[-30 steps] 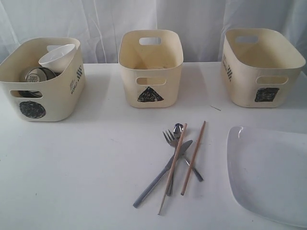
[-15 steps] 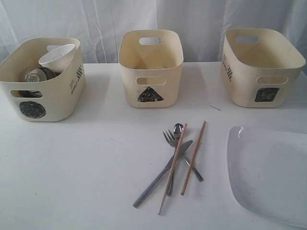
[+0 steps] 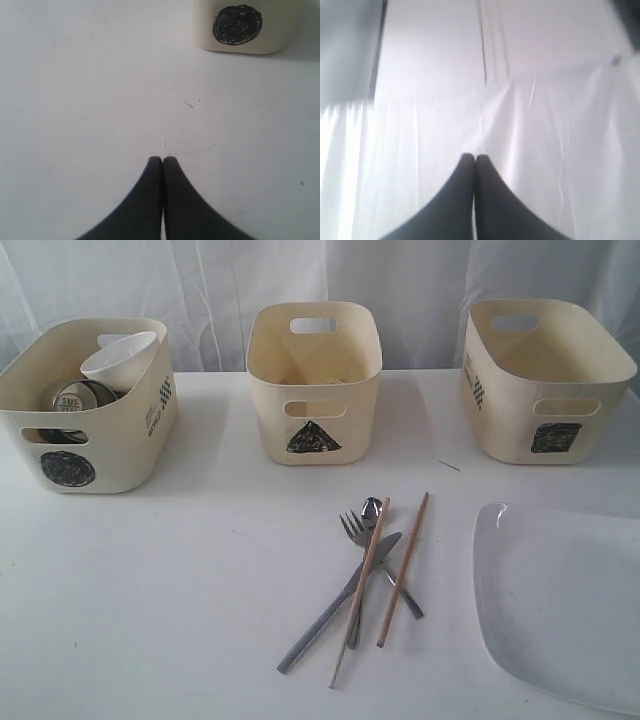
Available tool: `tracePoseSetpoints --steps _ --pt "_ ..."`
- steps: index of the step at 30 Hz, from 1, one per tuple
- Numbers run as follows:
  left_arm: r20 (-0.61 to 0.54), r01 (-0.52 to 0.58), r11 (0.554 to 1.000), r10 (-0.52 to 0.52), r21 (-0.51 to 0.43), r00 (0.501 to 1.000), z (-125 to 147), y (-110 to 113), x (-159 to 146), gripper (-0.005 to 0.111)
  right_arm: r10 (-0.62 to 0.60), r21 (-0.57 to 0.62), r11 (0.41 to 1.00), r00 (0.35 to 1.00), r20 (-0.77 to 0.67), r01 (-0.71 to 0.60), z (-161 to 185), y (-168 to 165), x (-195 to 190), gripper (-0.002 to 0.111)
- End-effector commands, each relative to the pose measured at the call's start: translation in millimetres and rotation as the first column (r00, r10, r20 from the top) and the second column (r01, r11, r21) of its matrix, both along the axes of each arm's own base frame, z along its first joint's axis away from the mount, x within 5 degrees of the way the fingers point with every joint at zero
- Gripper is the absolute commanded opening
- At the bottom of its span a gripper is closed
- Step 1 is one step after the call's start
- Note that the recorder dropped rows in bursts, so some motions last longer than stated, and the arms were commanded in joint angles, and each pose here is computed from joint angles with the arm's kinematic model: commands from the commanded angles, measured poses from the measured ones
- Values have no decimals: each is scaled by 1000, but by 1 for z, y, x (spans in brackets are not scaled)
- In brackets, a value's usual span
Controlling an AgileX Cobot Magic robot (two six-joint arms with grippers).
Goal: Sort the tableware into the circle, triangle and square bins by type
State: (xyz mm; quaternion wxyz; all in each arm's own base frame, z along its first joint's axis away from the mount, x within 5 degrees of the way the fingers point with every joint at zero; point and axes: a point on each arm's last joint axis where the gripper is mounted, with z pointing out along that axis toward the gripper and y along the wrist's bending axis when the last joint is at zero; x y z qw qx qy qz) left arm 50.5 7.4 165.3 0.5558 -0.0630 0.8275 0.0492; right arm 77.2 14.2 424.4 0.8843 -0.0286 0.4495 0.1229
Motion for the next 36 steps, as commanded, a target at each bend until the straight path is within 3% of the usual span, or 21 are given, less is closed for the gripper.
tracePoseSetpoints --steps 1,3,7,10,12,14,17,19,21,22,24,26,33,36 --pt "3 6 1000 -6 -1 1000 -1 0 0 0 -281 -146 959 747 -602 243 -43 -31 122 0" --pt "3 6 1000 -6 -1 1000 -1 0 0 0 -344 -150 923 588 -732 354 -73 -46 155 0" --pt "3 6 1000 -6 -1 1000 -1 0 0 0 -413 -262 832 232 -880 488 -128 -66 177 0" --pt "3 6 1000 -6 -1 1000 -1 0 0 0 -414 -433 770 -149 -898 469 -159 -74 162 0" --pt "3 6 1000 -6 -1 1000 -1 0 0 0 -384 -507 741 -342 -858 440 -169 -76 149 0" --pt "3 6 1000 -6 -1 1000 -1 0 0 0 -361 -540 762 -457 -813 358 -173 -73 138 0" --pt "2 7 1000 -7 1 1000 -1 0 0 0 -259 -378 913 -497 -828 154 -180 -52 132 0" --pt "2 7 1000 -7 1 1000 -1 0 0 0 -80 -92 996 -444 -893 5 -180 -23 134 0" --pt "2 7 1000 -7 1 1000 -1 0 0 0 122 168 980 -344 -931 -107 -172 9 142 0" --pt "2 7 1000 -7 1 1000 -1 0 0 0 192 243 957 -286 -939 -156 -168 23 148 0" --pt "2 7 1000 -7 1 1000 -1 0 0 0 209 253 943 -209 -955 -217 -162 44 161 0" --pt "2 7 1000 -7 1 1000 -1 0 0 0 162 206 947 -186 -969 -248 -162 61 178 0" --pt "2 7 1000 -7 1 1000 -1 0 0 0 32 187 903 -374 -927 -386 -182 104 238 0" --pt "2 7 1000 -7 1 1000 -1 0 0 0 6 151 911 -353 -936 -383 -194 105 254 0"
